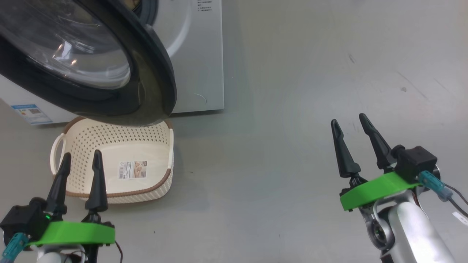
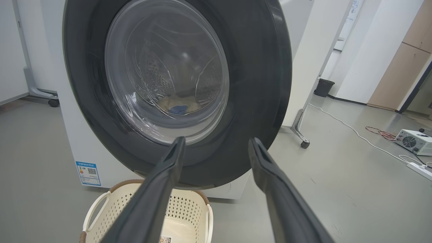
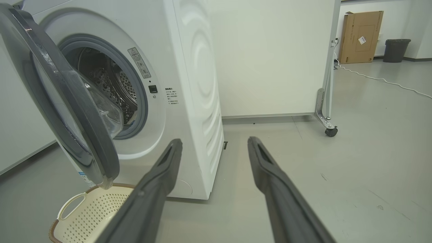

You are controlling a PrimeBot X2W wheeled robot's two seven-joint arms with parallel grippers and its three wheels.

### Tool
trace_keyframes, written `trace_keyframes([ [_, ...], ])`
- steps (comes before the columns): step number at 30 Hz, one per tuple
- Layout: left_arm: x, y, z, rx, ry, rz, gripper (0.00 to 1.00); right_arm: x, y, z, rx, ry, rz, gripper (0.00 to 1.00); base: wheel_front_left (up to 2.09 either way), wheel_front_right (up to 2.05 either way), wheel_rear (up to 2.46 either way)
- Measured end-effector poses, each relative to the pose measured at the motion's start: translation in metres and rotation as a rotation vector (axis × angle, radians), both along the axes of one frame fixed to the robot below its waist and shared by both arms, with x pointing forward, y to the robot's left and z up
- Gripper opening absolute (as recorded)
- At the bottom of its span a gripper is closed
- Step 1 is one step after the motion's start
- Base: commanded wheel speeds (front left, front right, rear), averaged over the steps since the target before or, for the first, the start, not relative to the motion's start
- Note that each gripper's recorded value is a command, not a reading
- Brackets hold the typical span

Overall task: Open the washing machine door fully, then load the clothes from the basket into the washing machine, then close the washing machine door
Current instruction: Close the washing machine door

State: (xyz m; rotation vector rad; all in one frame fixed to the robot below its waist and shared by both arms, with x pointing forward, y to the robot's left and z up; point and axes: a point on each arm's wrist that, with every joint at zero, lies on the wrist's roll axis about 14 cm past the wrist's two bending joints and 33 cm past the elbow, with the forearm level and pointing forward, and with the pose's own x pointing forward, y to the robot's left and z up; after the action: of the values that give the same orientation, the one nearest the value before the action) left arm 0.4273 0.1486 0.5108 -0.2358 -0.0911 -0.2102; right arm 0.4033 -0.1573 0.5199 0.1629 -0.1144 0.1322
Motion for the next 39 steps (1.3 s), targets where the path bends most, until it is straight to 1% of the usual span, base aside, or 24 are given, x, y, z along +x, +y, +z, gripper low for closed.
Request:
trace_keyframes([
  [25, 0.000, -0.002, -0.007, 0.005, 0.019, -0.005, 1.00, 0.002, 0.001, -0.005, 0.001, 0.014, 0.003, 1.00, 0.00, 0.00, 0.00],
  [26, 0.000, -0.002, -0.007, 0.005, 0.019, -0.004, 1.00, 0.002, 0.001, -0.005, 0.004, 0.015, 0.003, 0.98, 0.00, 0.00, 0.00],
  [28, 0.000, -0.002, -0.008, 0.005, 0.020, -0.004, 1.00, 0.002, 0.002, -0.007, 0.007, 0.021, 0.005, 0.26, 0.00, 0.00, 0.00],
  [29, -0.001, -0.002, -0.008, 0.005, 0.020, -0.004, 1.00, 0.002, 0.003, -0.011, 0.006, 0.031, 0.007, 0.00, 0.00, 0.00, 0.00],
  [35, 0.000, -0.001, -0.011, 0.005, 0.029, -0.002, 1.00, 0.004, 0.005, -0.020, 0.007, 0.060, 0.013, 0.00, 0.00, 0.00, 0.00],
  [39, 0.003, -0.003, -0.013, 0.004, 0.032, -0.006, 1.00, 0.014, 0.003, -0.019, 0.008, 0.051, 0.007, 0.00, 0.00, 0.00, 0.00],
])
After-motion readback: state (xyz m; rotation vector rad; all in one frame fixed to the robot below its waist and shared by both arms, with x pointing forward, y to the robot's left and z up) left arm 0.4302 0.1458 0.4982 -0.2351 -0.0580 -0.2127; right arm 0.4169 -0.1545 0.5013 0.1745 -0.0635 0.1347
